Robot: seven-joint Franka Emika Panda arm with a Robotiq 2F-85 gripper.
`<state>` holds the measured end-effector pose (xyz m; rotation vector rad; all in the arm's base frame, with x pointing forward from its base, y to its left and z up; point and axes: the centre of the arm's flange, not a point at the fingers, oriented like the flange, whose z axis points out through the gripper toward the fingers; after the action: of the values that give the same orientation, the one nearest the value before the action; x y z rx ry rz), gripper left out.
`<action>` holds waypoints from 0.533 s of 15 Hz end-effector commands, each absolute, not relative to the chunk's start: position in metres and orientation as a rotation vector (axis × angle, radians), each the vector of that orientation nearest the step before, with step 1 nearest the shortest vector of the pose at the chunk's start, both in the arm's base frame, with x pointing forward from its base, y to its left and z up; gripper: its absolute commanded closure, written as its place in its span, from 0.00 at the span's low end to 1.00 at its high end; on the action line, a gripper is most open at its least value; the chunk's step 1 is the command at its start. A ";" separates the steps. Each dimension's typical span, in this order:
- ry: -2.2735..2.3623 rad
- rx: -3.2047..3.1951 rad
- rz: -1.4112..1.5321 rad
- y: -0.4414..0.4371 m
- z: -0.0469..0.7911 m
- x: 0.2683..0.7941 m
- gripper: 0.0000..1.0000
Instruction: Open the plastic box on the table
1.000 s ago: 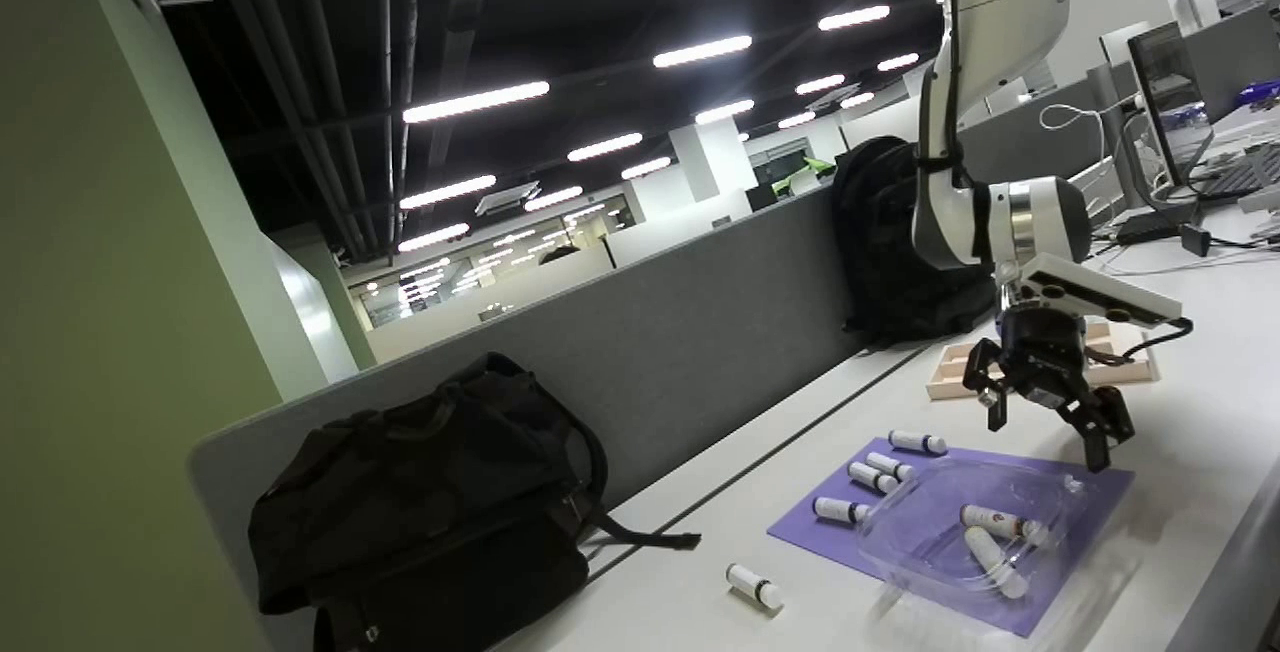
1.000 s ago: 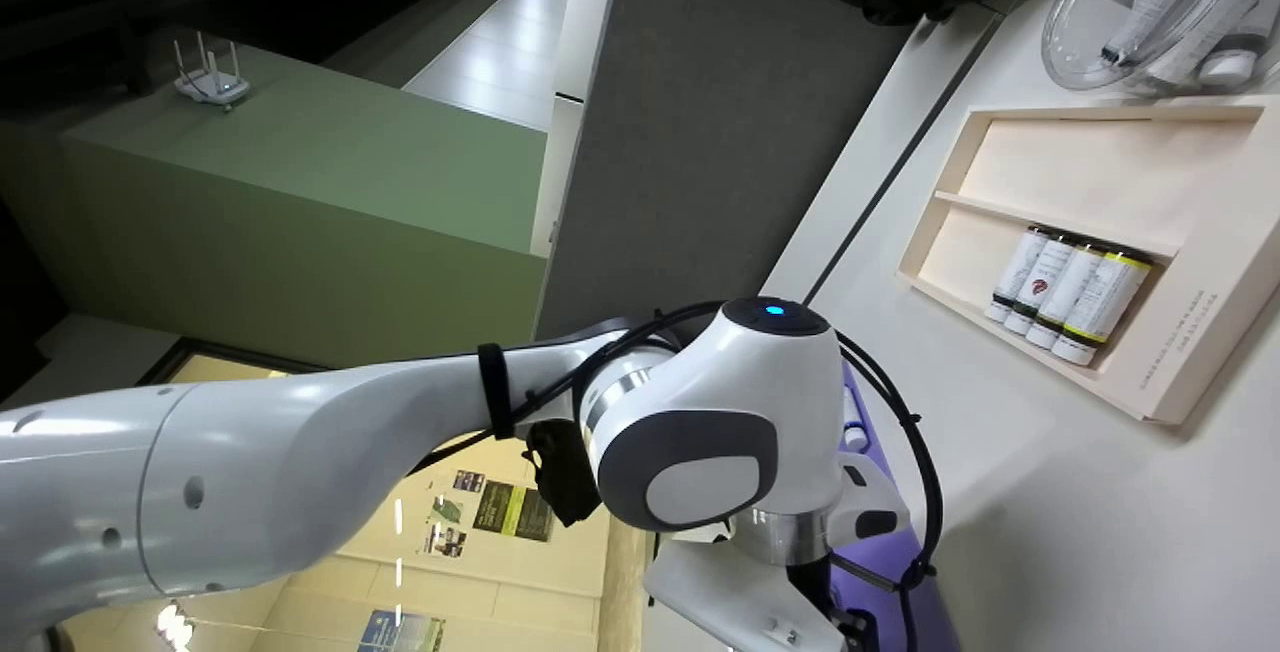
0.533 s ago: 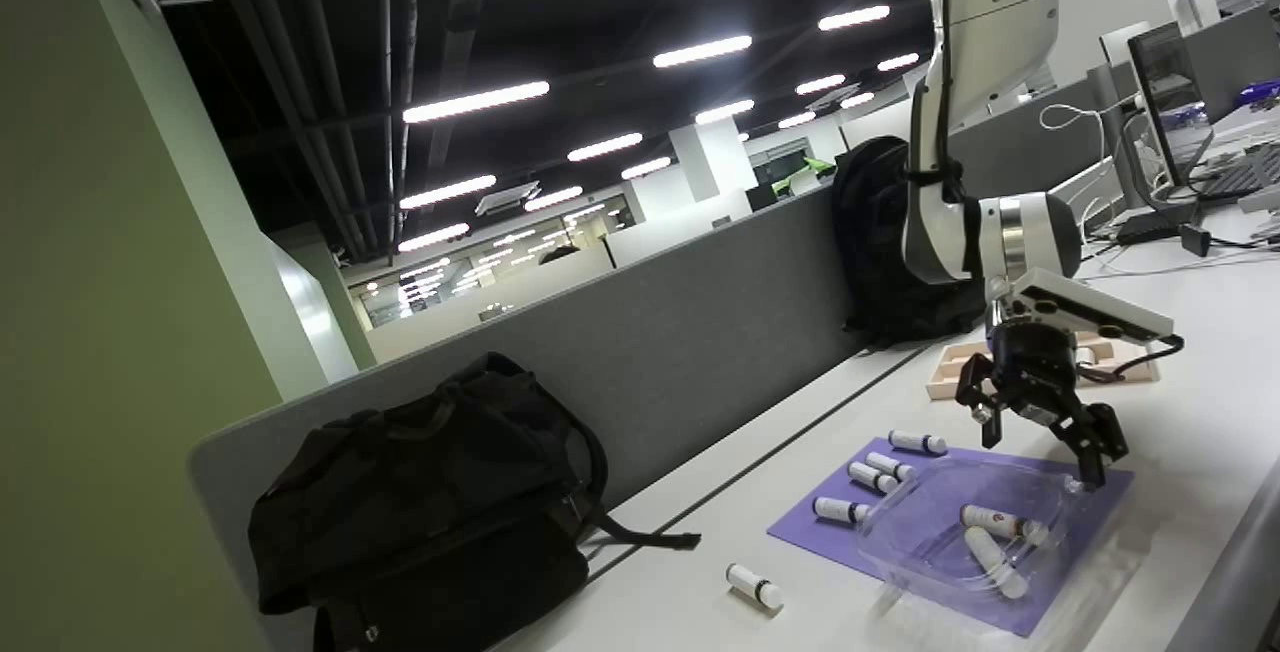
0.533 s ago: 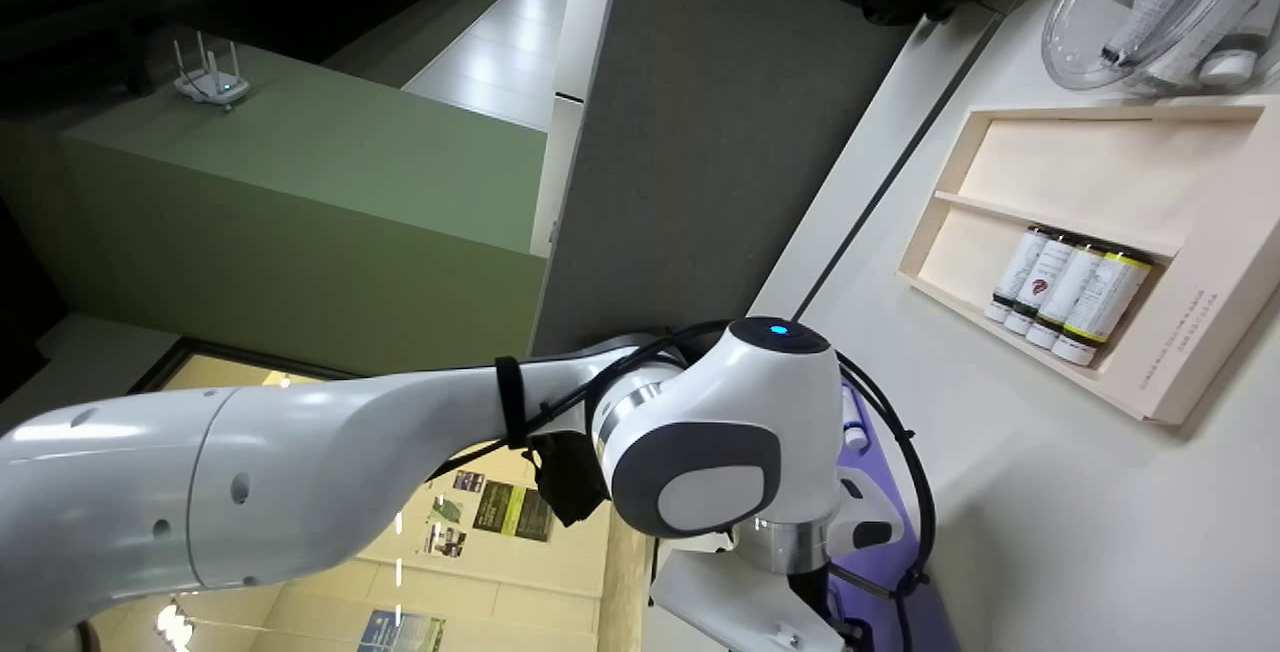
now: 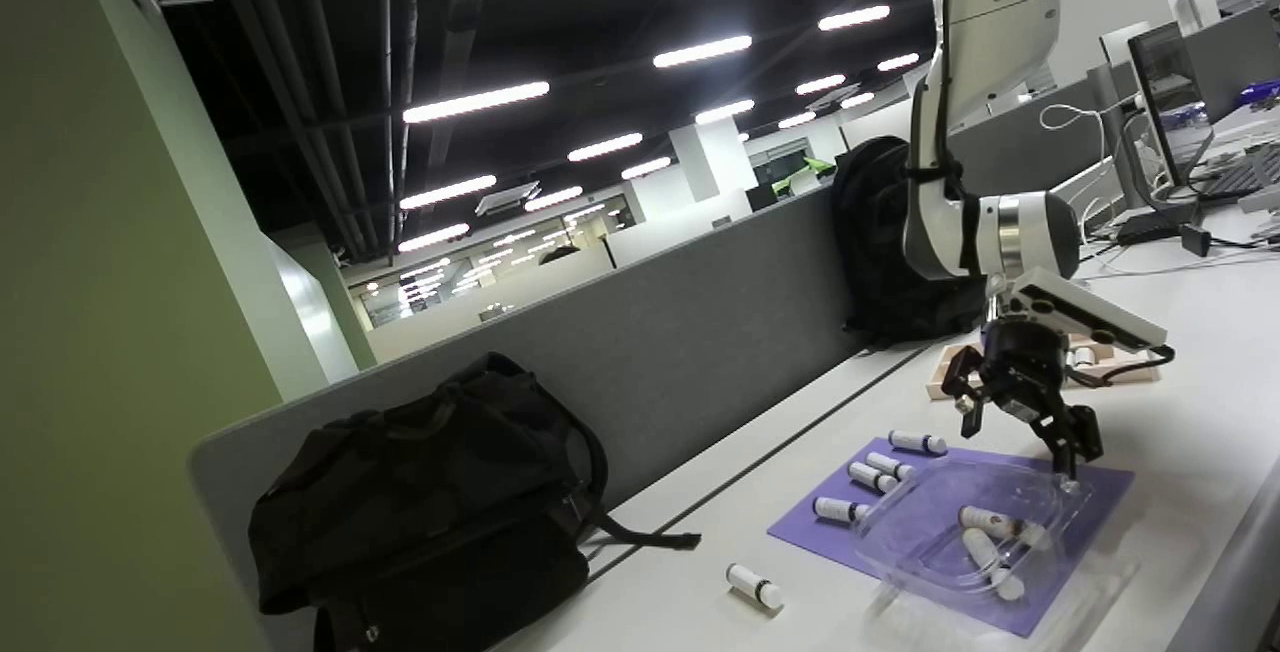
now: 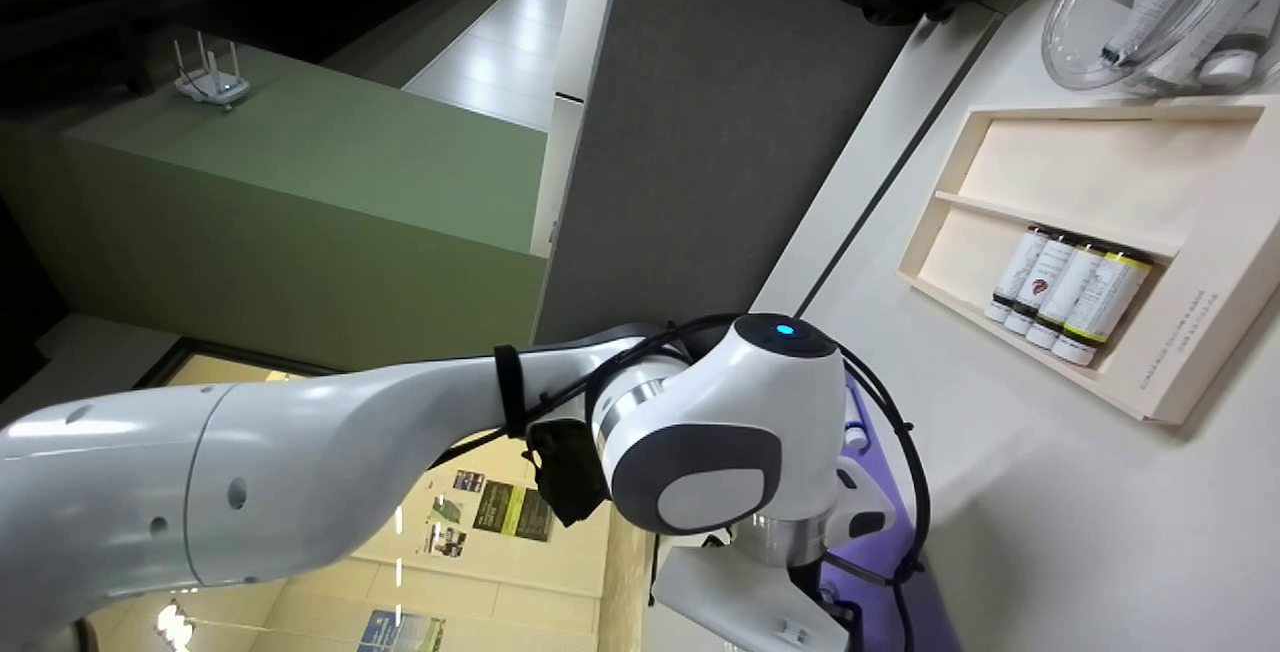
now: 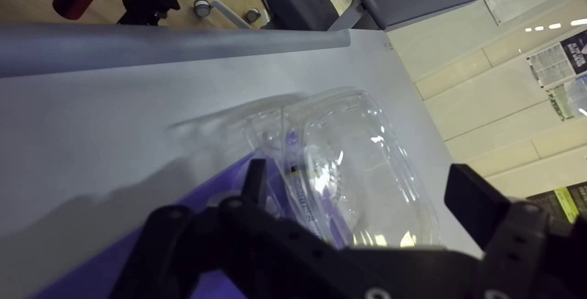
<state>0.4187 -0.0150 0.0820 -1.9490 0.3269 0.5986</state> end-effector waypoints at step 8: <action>0.322 -1.860 0.519 -0.022 0.096 0.431 0.00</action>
<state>0.4237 -0.0187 0.0876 -1.8910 0.3138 0.5393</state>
